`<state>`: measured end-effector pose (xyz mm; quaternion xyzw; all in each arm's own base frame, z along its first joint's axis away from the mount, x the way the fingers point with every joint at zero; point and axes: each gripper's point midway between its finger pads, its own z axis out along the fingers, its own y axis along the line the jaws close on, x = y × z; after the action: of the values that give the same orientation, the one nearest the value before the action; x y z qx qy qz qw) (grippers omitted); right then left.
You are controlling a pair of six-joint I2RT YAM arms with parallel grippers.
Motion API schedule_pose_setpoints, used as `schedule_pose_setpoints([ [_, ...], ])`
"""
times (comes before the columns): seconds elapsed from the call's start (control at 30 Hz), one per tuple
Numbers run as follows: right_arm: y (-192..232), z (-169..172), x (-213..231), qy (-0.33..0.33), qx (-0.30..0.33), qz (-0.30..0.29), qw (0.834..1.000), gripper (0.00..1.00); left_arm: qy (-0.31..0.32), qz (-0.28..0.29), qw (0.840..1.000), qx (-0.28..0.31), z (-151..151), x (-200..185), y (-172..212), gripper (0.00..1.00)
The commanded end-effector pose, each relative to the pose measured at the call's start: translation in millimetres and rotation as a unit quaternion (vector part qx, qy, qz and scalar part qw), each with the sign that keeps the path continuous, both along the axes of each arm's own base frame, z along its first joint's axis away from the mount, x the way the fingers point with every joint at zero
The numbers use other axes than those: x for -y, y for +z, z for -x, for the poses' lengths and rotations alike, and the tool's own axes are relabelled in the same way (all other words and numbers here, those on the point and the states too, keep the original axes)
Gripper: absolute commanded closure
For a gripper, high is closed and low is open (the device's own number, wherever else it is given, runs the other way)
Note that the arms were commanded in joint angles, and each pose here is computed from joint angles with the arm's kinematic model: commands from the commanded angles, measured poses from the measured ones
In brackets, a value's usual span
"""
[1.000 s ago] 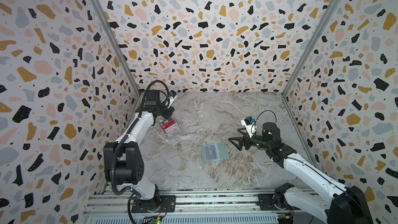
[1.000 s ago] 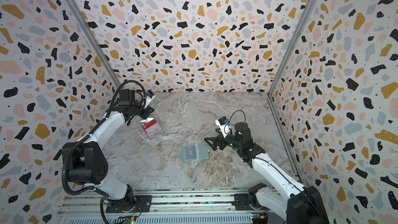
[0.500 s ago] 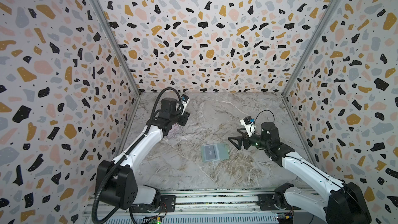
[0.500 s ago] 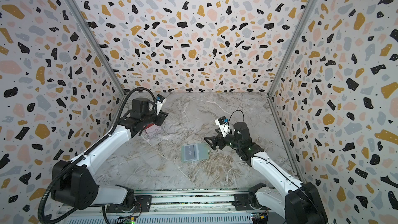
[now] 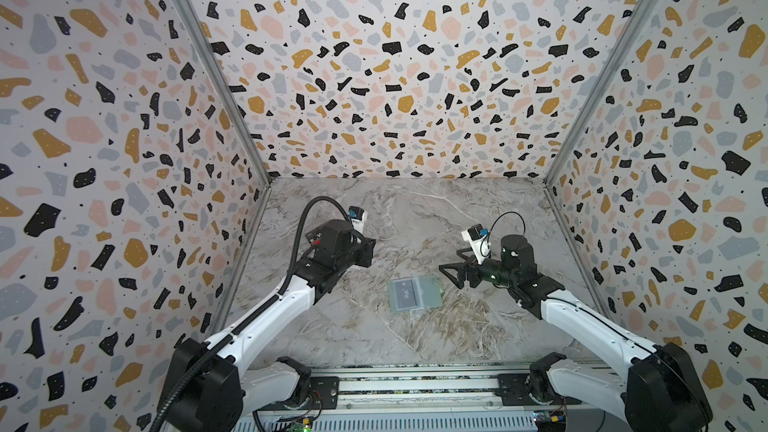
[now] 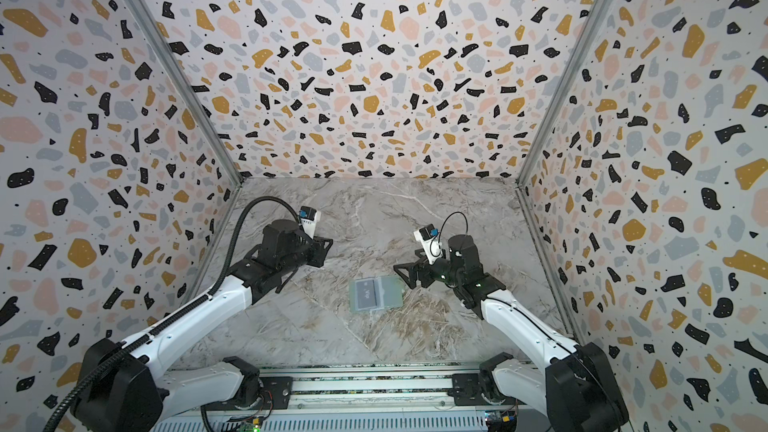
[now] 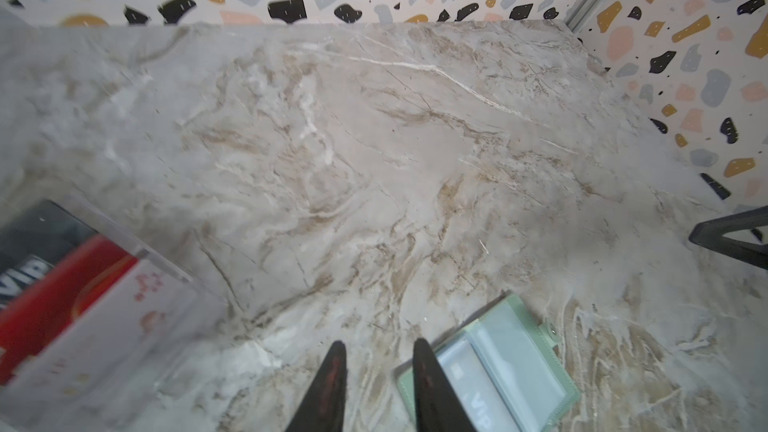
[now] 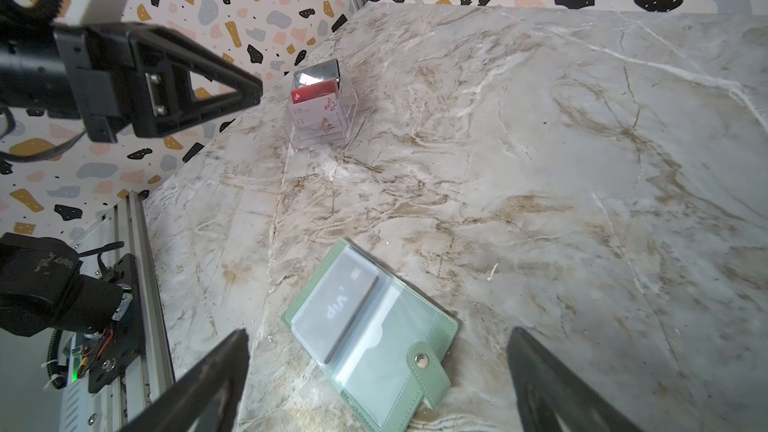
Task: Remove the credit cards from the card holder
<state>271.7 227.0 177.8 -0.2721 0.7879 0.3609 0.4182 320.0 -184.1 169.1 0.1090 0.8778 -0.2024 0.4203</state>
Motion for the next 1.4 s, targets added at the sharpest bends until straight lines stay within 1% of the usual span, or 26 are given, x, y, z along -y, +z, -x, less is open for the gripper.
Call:
schedule_pose_setpoints([
  [0.0, 6, -1, -5, 0.003, 0.008, -0.001, 1.0, 0.03, 0.027, 0.052, 0.998, -0.004, 2, 7, 3, 0.78],
  [0.1, 1, -2, -7, -0.001, 0.004, 0.011, 1.0, 0.04, 0.031, 0.065, 0.997, -0.025, 10, 12, -12, 0.85],
  [0.17, -3, -3, -8, -0.009, 0.0, 0.022, 1.0, 0.04, 0.029, 0.07, 0.996, -0.036, 15, 17, -20, 0.85],
  [0.23, -10, -4, -9, -0.014, -0.007, 0.036, 0.999, 0.05, 0.014, 0.07, 0.997, -0.041, 20, 24, -26, 0.87],
  [0.4, -22, -5, -15, -0.017, -0.018, 0.071, 0.997, 0.09, 0.014, 0.078, 0.995, -0.057, 26, 30, -40, 0.98],
  [0.47, -25, -5, -17, -0.02, -0.02, 0.08, 0.996, 0.09, 0.019, 0.076, 0.994, -0.07, 29, 31, -50, 1.0],
  [0.53, -28, -5, -18, -0.025, -0.021, 0.088, 0.996, 0.1, 0.023, 0.076, 0.993, -0.081, 32, 31, -59, 1.0],
  [0.63, -33, -4, -24, -0.023, -0.024, 0.1, 0.994, 0.1, 0.013, 0.097, 0.992, -0.083, 37, 37, -62, 1.0],
  [0.7, -37, -3, -29, -0.018, -0.026, 0.105, 0.994, 0.1, 0.021, 0.106, 0.991, -0.084, 38, 37, -65, 1.0],
  [0.87, -47, 1, -47, -0.006, -0.034, 0.122, 0.992, 0.11, 0.034, 0.095, 0.99, -0.101, 44, 33, -83, 1.0],
  [1.0, -60, 2, -59, -0.011, -0.042, 0.141, 0.989, 0.14, 0.024, 0.096, 0.988, -0.116, 53, 37, -94, 1.0],
  [1.07, -66, 5, -65, -0.011, -0.046, 0.146, 0.988, 0.15, 0.016, 0.106, 0.988, -0.111, 53, 43, -93, 1.0],
  [1.37, -86, 15, -89, -0.008, -0.039, 0.179, 0.983, 0.15, -0.01, 0.095, 0.986, -0.134, 66, 56, -113, 1.0],
])
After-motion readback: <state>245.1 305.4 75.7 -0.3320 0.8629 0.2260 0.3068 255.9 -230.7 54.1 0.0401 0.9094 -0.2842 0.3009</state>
